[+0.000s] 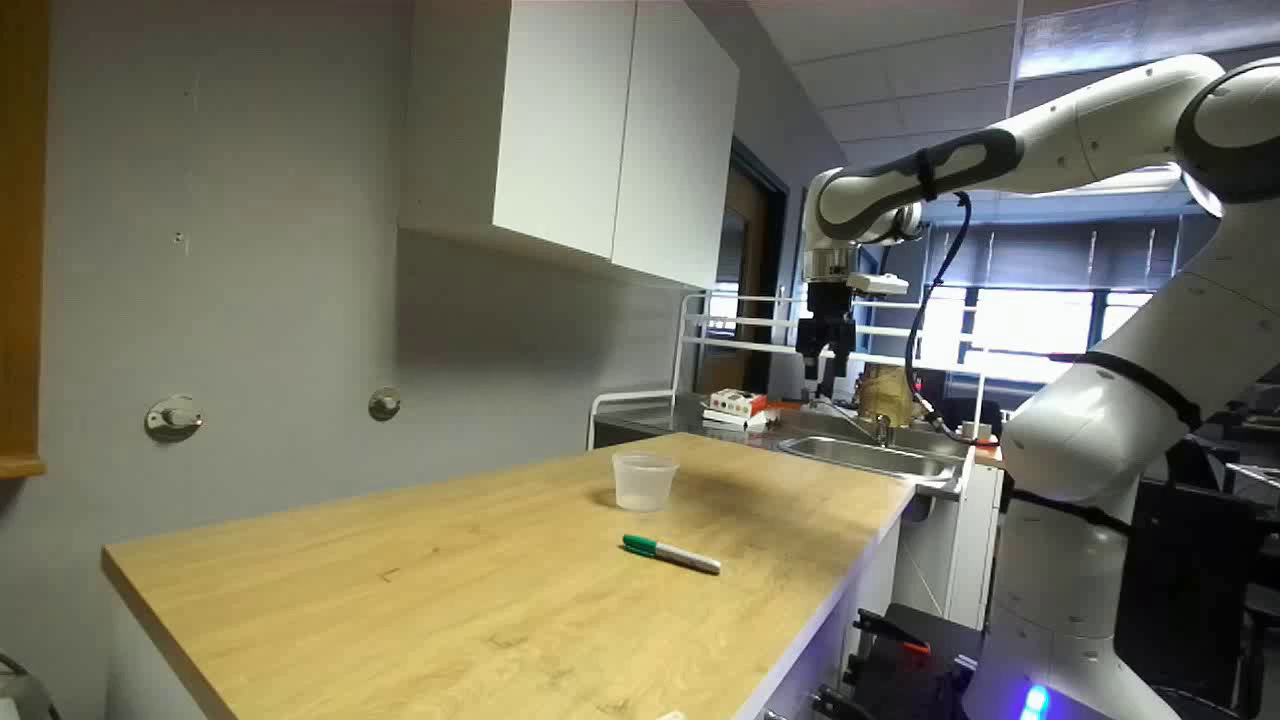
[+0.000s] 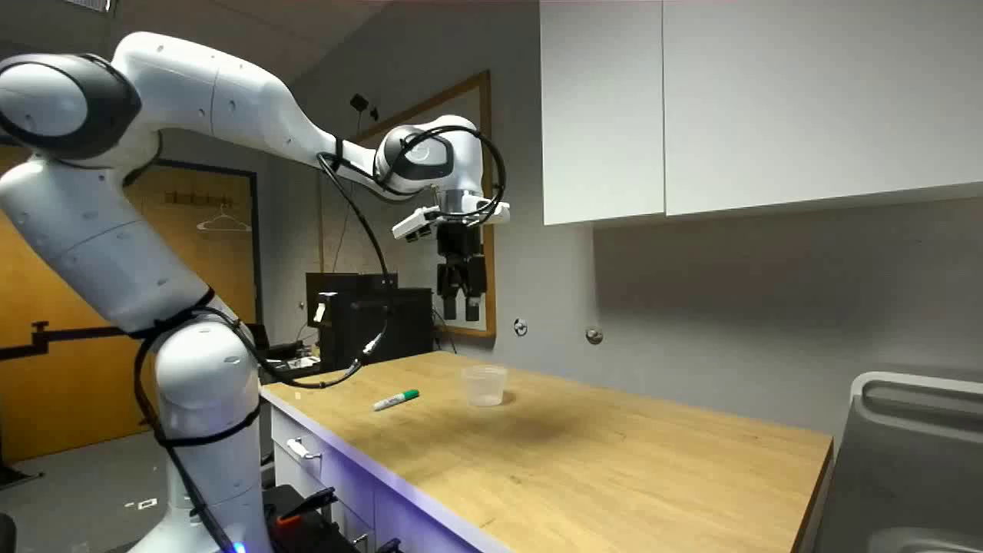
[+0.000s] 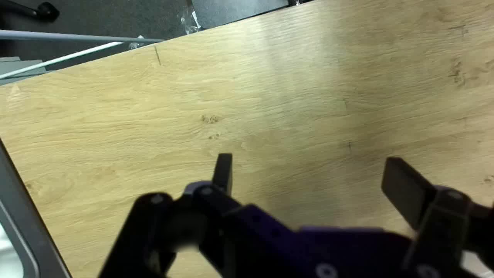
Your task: Put the marker in the cup
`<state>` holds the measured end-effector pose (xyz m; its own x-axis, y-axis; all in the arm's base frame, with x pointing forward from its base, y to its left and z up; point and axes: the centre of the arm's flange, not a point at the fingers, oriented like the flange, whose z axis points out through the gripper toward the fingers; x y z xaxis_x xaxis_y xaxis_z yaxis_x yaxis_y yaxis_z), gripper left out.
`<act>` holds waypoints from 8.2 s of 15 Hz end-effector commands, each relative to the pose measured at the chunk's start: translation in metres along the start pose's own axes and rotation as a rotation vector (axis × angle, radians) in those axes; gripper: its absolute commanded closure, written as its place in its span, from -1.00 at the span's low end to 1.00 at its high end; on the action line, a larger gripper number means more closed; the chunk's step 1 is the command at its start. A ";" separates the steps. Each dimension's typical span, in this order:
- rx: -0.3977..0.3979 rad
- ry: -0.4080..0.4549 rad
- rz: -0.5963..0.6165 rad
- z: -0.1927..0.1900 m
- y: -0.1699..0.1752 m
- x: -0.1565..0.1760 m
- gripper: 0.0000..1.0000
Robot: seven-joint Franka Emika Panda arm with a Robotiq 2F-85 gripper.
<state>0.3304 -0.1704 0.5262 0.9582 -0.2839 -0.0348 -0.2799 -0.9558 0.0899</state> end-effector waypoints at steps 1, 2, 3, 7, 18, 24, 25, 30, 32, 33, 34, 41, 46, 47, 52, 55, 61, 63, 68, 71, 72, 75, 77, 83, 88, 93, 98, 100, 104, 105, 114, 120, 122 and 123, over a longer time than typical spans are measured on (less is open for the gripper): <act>0.000 0.003 0.000 -0.001 0.000 0.000 -1.00; 0.000 0.004 0.001 -0.001 0.000 0.000 -1.00; 0.000 0.006 0.001 -0.002 0.000 0.000 -1.00; 0.000 0.007 0.001 -0.002 0.000 0.000 -1.00; -0.042 -0.022 -0.034 0.010 -0.040 0.033 -1.00; -0.090 -0.020 -0.077 0.034 -0.121 0.077 -1.00; -0.093 -0.021 -0.082 0.035 -0.135 0.081 -1.00; -0.086 -0.046 -0.124 0.036 -0.209 0.094 -1.00; -0.096 -0.046 -0.144 0.040 -0.236 0.098 -1.00; -0.094 -0.052 -0.161 0.041 -0.246 0.098 -1.00; -0.090 -0.064 -0.182 0.045 -0.254 0.101 -1.00; -0.061 -0.169 -0.394 0.092 -0.284 0.119 -1.00; -0.076 -0.258 -0.511 0.114 -0.327 0.100 -1.00; -0.078 -0.271 -0.520 0.114 -0.337 0.095 -1.00; -0.094 -0.326 -0.559 0.108 -0.365 0.066 -1.00; -0.097 -0.339 -0.631 0.119 -0.365 0.067 -1.00; -0.068 -0.368 -0.815 0.163 -0.381 0.069 -1.00; -0.075 -0.390 -0.782 0.178 -0.394 0.065 -1.00; -0.074 -0.398 -0.647 0.191 -0.422 0.055 -0.97; -0.097 -0.398 -0.605 0.196 -0.426 0.053 -0.34; -0.101 -0.400 -0.593 0.198 -0.426 0.055 -0.19; -0.101 -0.408 -0.566 0.201 -0.422 0.063 0.27; -0.102 -0.411 -0.554 0.202 -0.419 0.068 0.57; -0.200 -0.389 -0.568 0.173 -0.404 0.068 0.87; -0.346 -0.236 -0.528 0.105 -0.368 0.057 0.88; -0.287 -0.027 -0.369 0.028 -0.328 0.071 0.88; -0.166 0.122 -0.206 -0.006 -0.272 0.129 0.89; -0.133 0.150 -0.129 -0.006 -0.255 0.156 0.88; -0.063 0.152 -0.029 0.005 -0.248 0.197 0.88; -0.046 0.150 -0.011 0.007 -0.254 0.203 0.87; -0.007 0.106 0.071 0.045 -0.286 0.239 0.86; -0.009 0.083 0.111 0.069 -0.265 0.245 0.87; -0.008 0.076 0.125 0.075 -0.259 0.246 0.87; -0.009 0.072 0.131 0.078 -0.257 0.247 0.87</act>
<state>0.6304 0.0045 0.4194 0.9302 -0.3638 0.0485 -0.3670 -0.9230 0.1155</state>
